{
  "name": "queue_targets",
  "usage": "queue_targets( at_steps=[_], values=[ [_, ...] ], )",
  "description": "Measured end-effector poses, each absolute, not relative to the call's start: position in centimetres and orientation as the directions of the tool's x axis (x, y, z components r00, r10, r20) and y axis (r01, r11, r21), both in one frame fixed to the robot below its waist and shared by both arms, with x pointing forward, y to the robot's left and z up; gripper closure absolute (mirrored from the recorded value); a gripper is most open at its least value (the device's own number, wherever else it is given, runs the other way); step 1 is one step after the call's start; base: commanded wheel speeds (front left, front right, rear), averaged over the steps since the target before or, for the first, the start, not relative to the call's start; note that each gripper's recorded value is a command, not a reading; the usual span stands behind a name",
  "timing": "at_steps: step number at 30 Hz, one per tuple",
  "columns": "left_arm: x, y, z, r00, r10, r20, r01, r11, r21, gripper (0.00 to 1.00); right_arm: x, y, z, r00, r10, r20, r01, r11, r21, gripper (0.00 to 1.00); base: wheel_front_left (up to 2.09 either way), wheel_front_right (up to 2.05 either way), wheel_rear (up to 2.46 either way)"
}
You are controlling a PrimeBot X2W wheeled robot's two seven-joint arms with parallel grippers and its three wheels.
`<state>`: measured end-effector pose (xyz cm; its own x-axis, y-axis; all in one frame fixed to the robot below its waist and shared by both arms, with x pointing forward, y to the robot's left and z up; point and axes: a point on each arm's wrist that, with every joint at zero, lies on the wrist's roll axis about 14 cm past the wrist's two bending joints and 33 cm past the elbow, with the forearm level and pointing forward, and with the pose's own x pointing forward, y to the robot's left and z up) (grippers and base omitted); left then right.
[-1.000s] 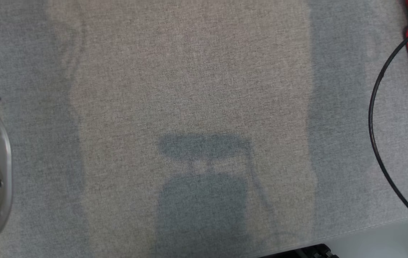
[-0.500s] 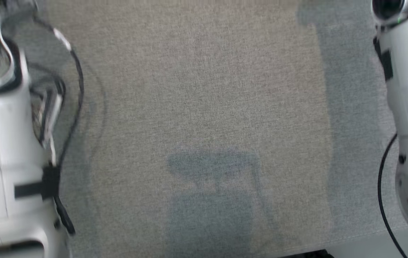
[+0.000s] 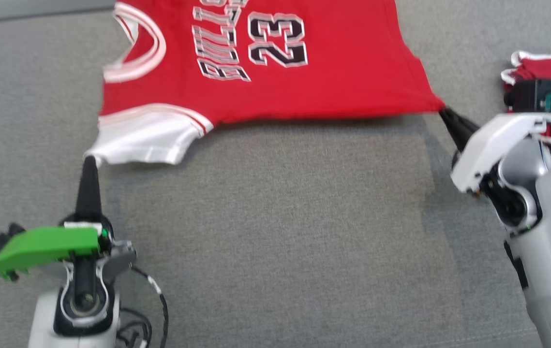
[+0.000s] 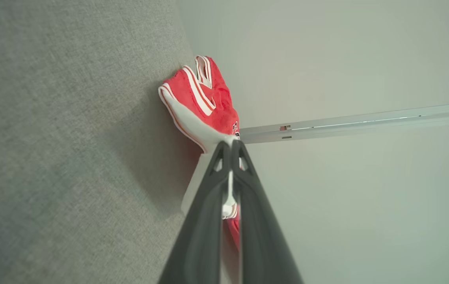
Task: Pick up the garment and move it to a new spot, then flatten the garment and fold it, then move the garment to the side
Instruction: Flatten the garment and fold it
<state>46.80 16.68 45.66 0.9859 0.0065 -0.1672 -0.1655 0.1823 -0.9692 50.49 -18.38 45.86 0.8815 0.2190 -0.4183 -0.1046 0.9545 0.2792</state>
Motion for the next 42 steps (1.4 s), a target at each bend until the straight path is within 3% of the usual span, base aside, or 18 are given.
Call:
queue_targets(
  at_steps=[13, 23, 32, 38, 42],
  values=[
    [35.5, 15.4, 45.7, 0.964, -0.026, -0.265, -0.262, 0.082, -0.962, 1.0, 42.4, -20.4, 47.6, 0.88, 0.141, -0.453, -0.056, 0.979, 0.197, 1.0, 0.0, 0.0, 0.0],
    [29.5, 16.8, 45.4, 0.955, 0.028, -0.297, -0.296, 0.206, -0.933, 1.0, 37.5, -19.8, 45.5, 0.87, 0.105, -0.482, 0.011, 0.973, 0.232, 1.0, 0.0, 0.0, 0.0],
    [25.6, 16.7, 44.3, 0.93, 0.027, -0.366, -0.362, 0.238, -0.901, 1.0, 34.2, -20.7, 43.7, 0.839, 0.071, -0.54, 0.058, 0.974, 0.218, 1.0, 0.0, 0.0, 0.0],
    [24.5, 16.2, 44.2, 0.923, -0.004, -0.385, -0.37, 0.27, -0.889, 1.0, 31.5, -20.7, 42.7, 0.8, 0.095, -0.592, 0.069, 0.966, 0.249, 1.0, 0.0, 0.0, 0.0],
    [25.4, 15.9, 45.4, 0.939, -0.015, -0.343, -0.325, 0.283, -0.902, 1.0, 31.4, -20.8, 43.8, 0.822, 0.099, -0.561, 0.066, 0.961, 0.267, 1.0, 0.0, 0.0, 0.0]
  ],
)
